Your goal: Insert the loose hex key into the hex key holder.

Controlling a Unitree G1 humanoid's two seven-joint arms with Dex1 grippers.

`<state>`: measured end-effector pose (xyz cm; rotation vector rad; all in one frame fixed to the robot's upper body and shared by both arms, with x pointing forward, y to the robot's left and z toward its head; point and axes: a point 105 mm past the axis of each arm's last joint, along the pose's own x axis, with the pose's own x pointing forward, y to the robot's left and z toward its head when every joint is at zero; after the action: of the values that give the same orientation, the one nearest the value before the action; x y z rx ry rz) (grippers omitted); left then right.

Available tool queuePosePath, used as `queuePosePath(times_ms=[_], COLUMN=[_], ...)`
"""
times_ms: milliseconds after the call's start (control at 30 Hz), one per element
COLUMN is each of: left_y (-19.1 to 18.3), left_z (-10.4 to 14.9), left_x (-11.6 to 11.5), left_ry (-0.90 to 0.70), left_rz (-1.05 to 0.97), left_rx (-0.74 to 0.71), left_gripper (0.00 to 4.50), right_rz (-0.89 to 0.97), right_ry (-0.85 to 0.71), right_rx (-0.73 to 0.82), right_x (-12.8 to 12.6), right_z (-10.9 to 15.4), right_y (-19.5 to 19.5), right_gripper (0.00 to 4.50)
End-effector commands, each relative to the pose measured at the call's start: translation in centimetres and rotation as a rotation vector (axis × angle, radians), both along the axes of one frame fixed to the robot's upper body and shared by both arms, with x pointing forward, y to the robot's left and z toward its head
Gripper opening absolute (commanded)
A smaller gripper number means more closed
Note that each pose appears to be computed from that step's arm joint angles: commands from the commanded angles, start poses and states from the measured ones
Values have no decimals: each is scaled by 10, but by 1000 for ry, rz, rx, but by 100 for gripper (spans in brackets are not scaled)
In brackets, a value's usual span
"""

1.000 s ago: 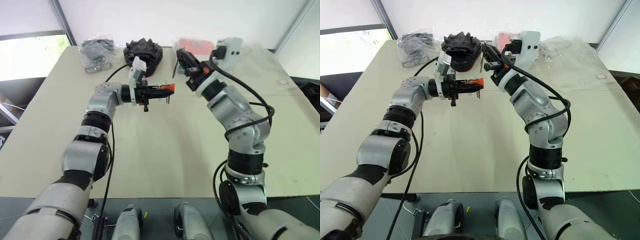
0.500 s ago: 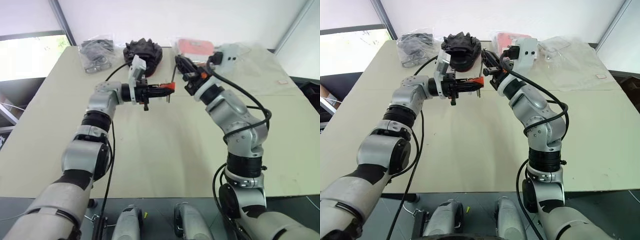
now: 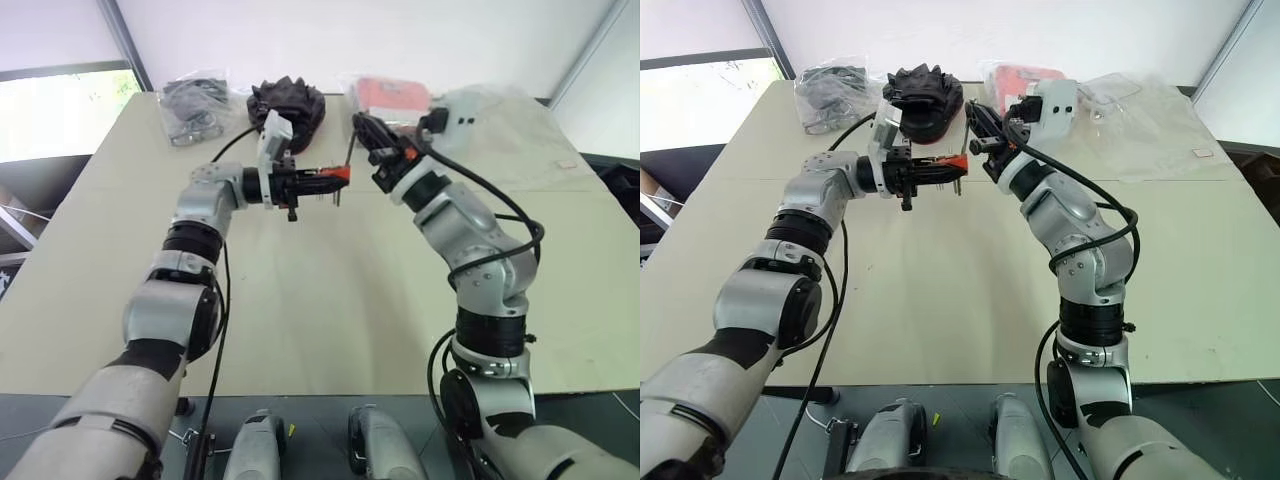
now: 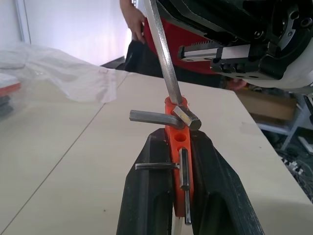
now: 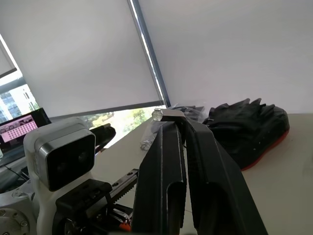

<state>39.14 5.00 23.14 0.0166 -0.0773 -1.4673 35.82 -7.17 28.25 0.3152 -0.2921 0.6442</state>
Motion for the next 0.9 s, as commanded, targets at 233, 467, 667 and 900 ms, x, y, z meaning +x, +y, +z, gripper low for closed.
queuePosePath(times_ms=[233, 467, 667, 900], left_y=[-1, -2, -3, -2], left_z=[33, 30, 28, 29], left_x=[-3, -5, -5, -5], left_ry=[-68, -72, -76, -80], left_rz=[-19, -24, -29, -23], left_rx=[-69, -52, -47, -50], left_gripper=[0, 0, 0, 0], right_rz=[15, 84, 83, 60], right_ry=[-82, -148, -132, -106], right_rx=[-87, -175, -169, -177], right_x=[-9, -18, -17, -13], right_z=[1, -2, -4, -10], right_y=[4, 15, 13, 9], right_gripper=[7, 7, 7, 200])
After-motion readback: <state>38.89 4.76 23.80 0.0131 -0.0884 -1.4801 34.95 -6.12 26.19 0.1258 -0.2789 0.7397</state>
